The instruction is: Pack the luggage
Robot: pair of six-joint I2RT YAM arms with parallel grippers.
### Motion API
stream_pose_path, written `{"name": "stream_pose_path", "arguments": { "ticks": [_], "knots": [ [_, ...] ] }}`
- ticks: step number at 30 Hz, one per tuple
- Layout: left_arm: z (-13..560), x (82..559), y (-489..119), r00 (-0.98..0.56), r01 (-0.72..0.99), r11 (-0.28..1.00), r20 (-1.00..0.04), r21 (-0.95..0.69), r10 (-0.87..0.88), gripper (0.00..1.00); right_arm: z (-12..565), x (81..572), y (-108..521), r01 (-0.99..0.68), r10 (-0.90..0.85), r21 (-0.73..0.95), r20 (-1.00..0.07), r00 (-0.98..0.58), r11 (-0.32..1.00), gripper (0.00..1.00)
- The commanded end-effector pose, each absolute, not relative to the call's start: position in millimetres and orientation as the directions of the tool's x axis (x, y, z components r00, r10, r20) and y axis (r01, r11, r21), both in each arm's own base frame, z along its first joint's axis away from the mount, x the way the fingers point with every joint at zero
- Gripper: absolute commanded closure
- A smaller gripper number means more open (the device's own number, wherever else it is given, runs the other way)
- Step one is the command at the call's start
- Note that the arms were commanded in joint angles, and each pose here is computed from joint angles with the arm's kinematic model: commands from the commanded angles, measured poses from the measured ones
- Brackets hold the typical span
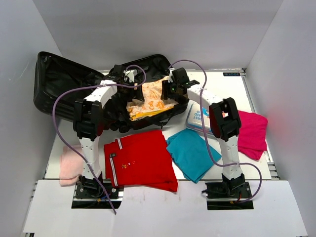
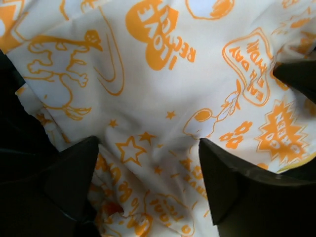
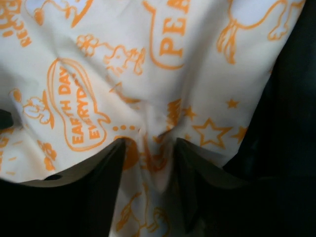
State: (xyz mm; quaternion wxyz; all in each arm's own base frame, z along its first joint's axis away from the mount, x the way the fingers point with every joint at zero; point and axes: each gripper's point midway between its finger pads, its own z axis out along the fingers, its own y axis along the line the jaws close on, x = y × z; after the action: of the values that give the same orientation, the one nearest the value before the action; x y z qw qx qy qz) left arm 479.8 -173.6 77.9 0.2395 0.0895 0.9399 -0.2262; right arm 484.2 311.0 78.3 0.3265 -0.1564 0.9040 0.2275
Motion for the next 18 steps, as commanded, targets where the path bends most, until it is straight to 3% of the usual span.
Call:
{"name": "stream_pose_path", "arguments": {
  "ticks": [1, 4, 6, 8, 11, 15, 18],
  "knots": [
    [137, 485, -170, -0.802, 0.333, 0.873, -0.594, -0.356, 0.063, 0.05, 138, 472, 321, -0.539, -0.161, 0.304, -0.741, -0.652, 0.786, 0.45],
    [168, 482, -168, -0.763, 0.352, 0.872, -0.644, -0.341, 0.057, 0.00, 163, 466, 324, -0.588, -0.188, 0.283, -0.768, -0.613, 0.758, 0.32],
    [177, 480, -166, -0.750, 0.353, 0.875, -0.659, -0.332, 0.053, 0.00, 175, 462, 325, -0.614, -0.197, 0.280, -0.781, -0.593, 0.738, 0.16],
    [198, 473, -163, -0.722, 0.359, 0.880, -0.690, -0.310, 0.051, 0.00, 194, 456, 326, -0.633, -0.191, 0.278, -0.800, -0.569, 0.723, 0.10],
    [214, 460, -163, -0.694, 0.379, 0.888, -0.715, -0.260, 0.087, 0.00, 213, 445, 327, -0.655, -0.183, 0.286, -0.814, -0.551, 0.700, 0.10],
    [205, 420, -185, -0.710, 0.466, 0.839, -0.685, -0.282, 0.164, 0.15, 206, 429, 315, -0.635, -0.187, 0.290, -0.796, -0.576, 0.716, 0.10],
    [181, 387, -203, -0.767, 0.486, 0.800, -0.611, -0.351, 0.198, 0.34, 204, 420, 298, -0.609, -0.188, 0.251, -0.804, -0.564, 0.753, 0.10]
  ]
}}
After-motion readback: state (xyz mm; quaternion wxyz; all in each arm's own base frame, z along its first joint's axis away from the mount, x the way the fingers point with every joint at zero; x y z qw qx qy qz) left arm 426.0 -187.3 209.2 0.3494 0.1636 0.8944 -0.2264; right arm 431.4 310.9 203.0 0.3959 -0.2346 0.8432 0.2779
